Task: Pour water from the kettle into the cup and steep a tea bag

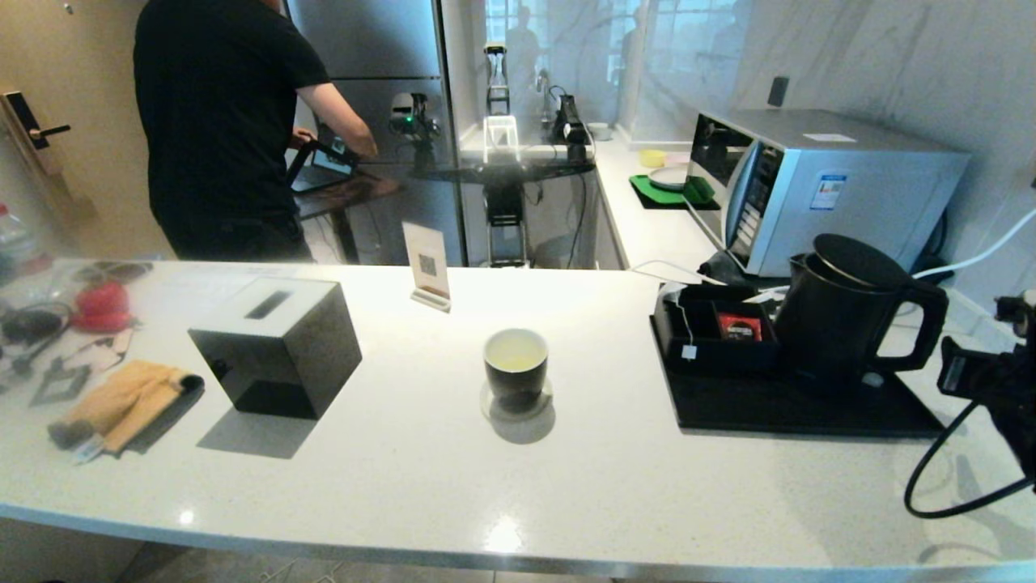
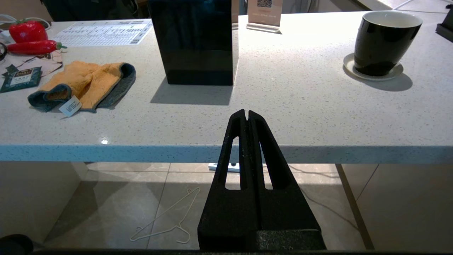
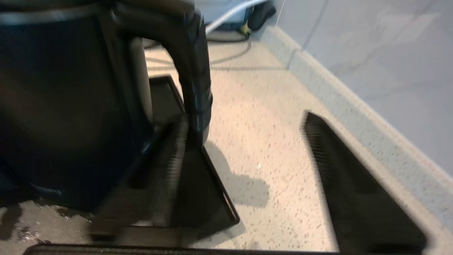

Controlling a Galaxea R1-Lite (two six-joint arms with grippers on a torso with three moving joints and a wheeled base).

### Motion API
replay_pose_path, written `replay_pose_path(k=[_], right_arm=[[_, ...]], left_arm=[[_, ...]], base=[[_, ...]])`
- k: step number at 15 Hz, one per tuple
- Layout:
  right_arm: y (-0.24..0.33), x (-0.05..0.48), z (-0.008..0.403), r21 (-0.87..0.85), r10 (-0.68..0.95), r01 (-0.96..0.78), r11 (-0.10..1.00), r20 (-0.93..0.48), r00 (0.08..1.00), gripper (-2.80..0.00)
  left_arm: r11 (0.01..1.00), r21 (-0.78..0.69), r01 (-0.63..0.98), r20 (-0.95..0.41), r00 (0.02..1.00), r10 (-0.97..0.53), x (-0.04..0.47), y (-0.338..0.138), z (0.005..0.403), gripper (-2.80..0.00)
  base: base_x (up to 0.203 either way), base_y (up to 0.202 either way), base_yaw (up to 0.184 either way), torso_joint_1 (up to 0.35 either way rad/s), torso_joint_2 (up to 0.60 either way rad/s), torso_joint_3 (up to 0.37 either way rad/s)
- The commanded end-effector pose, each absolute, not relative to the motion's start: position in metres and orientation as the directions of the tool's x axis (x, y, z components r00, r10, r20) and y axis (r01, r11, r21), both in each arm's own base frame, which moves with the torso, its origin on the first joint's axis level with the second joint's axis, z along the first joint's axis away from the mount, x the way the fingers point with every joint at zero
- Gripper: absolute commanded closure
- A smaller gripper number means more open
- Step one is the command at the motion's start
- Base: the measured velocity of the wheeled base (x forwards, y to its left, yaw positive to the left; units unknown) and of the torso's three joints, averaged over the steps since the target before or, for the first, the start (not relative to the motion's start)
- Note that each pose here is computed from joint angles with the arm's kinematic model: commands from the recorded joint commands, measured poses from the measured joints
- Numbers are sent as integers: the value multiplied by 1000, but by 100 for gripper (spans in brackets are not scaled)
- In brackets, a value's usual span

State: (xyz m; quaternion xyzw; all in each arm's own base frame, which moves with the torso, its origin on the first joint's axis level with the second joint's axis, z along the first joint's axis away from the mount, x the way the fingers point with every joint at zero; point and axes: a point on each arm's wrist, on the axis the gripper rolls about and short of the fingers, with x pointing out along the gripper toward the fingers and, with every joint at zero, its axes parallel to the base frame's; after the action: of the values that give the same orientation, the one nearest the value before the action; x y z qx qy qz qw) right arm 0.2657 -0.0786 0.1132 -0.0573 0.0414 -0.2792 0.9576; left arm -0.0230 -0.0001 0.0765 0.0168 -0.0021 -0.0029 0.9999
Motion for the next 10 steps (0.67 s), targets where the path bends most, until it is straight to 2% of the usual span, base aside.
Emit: replay_pose_path(k=[1, 3, 7, 10], right_arm=[[-77, 261, 128, -115, -540, 537, 836, 7, 842, 0], [-79, 266, 144, -97, -535, 537, 838, 55, 843, 0], [-84, 291, 192, -88, -426, 441, 893, 148, 892, 0], [-89, 315, 229, -98, -366, 383, 919, 155, 918, 0]], left_arm=[[999, 34, 6, 5, 1000, -6, -23, 0, 76, 0], [999, 34, 6, 5, 1000, -6, -23, 0, 76, 0], [999, 34, 6, 5, 1000, -6, -23, 0, 76, 0], [999, 34, 6, 5, 1000, -6, -23, 0, 76, 0]], base=[[0, 0, 0, 0, 0, 0], [0, 0, 0, 0, 0, 0], [0, 0, 0, 0, 0, 0], [0, 0, 0, 0, 0, 0]])
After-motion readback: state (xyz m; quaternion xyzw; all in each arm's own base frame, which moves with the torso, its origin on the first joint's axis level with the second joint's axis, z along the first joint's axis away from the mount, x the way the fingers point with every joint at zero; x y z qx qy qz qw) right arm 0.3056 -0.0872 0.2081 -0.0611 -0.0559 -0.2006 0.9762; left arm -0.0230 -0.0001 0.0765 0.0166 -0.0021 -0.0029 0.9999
